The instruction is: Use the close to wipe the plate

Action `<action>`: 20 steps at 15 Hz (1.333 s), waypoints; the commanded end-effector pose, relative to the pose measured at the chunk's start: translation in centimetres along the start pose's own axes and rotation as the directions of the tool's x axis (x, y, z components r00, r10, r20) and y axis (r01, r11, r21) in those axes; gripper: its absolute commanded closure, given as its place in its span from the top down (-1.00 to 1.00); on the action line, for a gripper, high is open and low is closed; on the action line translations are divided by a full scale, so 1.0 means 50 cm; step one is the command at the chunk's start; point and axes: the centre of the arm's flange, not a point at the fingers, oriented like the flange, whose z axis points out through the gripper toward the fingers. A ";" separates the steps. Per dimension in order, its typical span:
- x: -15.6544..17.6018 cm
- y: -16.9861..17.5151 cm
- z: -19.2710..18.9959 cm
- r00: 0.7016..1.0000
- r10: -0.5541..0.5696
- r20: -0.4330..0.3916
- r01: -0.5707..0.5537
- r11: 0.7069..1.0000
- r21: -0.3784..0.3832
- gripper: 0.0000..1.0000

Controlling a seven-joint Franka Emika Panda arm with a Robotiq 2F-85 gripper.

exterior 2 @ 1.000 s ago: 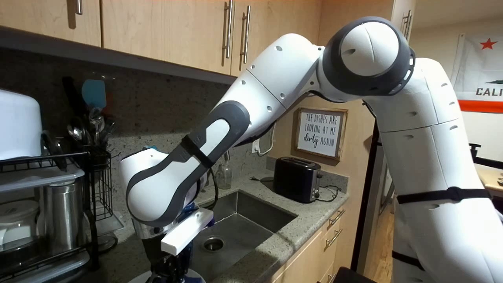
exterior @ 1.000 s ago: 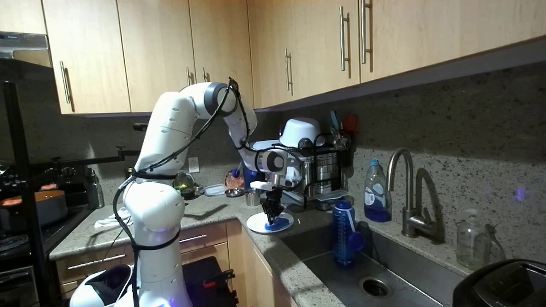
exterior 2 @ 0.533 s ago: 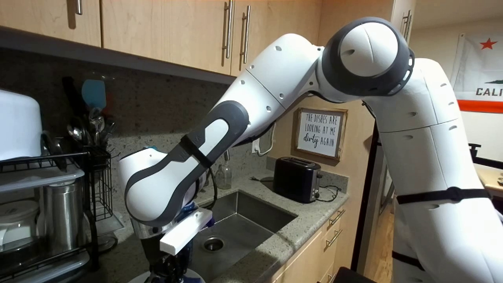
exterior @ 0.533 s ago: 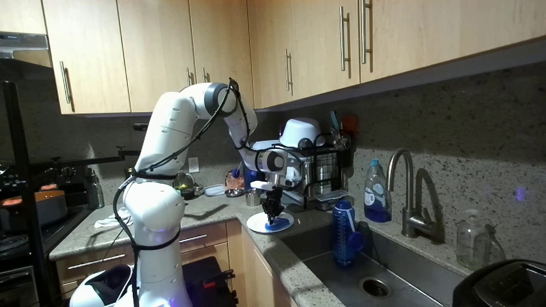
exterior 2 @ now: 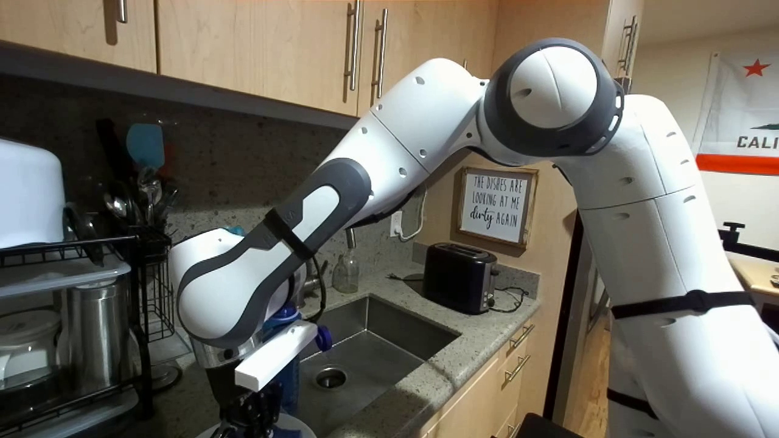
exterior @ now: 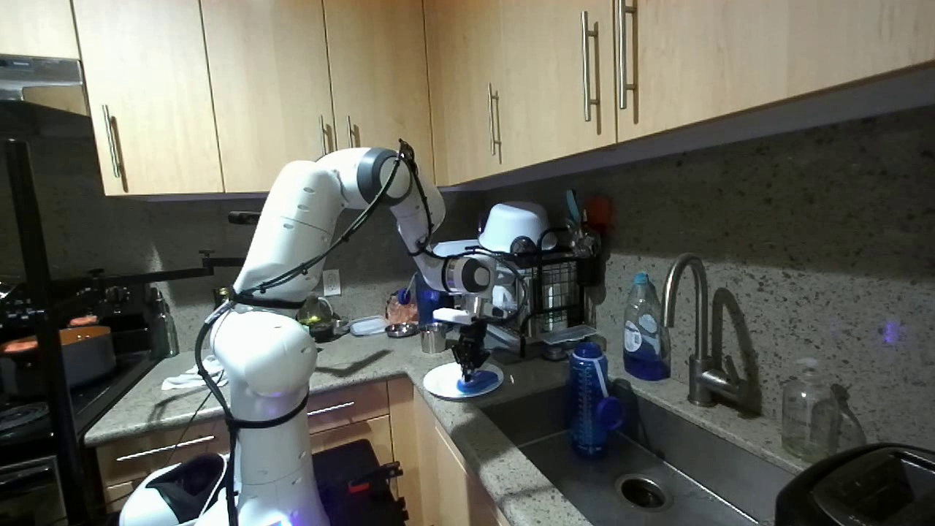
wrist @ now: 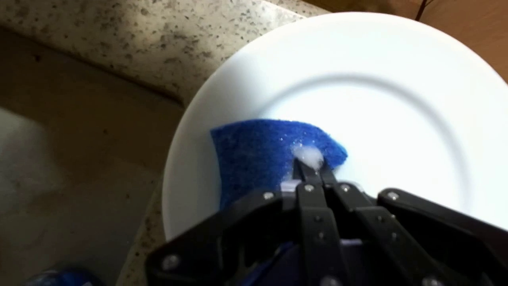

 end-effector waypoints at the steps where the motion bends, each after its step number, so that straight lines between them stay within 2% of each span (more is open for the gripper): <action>1: 0.036 -0.019 -0.007 0.999 -0.033 0.019 0.033 0.999 -0.001 -0.98; 11: 0.030 -0.130 -0.028 0.990 -0.137 0.020 0.138 0.989 -0.051 -0.98; 20: 0.029 -0.181 -0.038 0.981 -0.192 0.019 0.193 0.978 -0.076 -0.98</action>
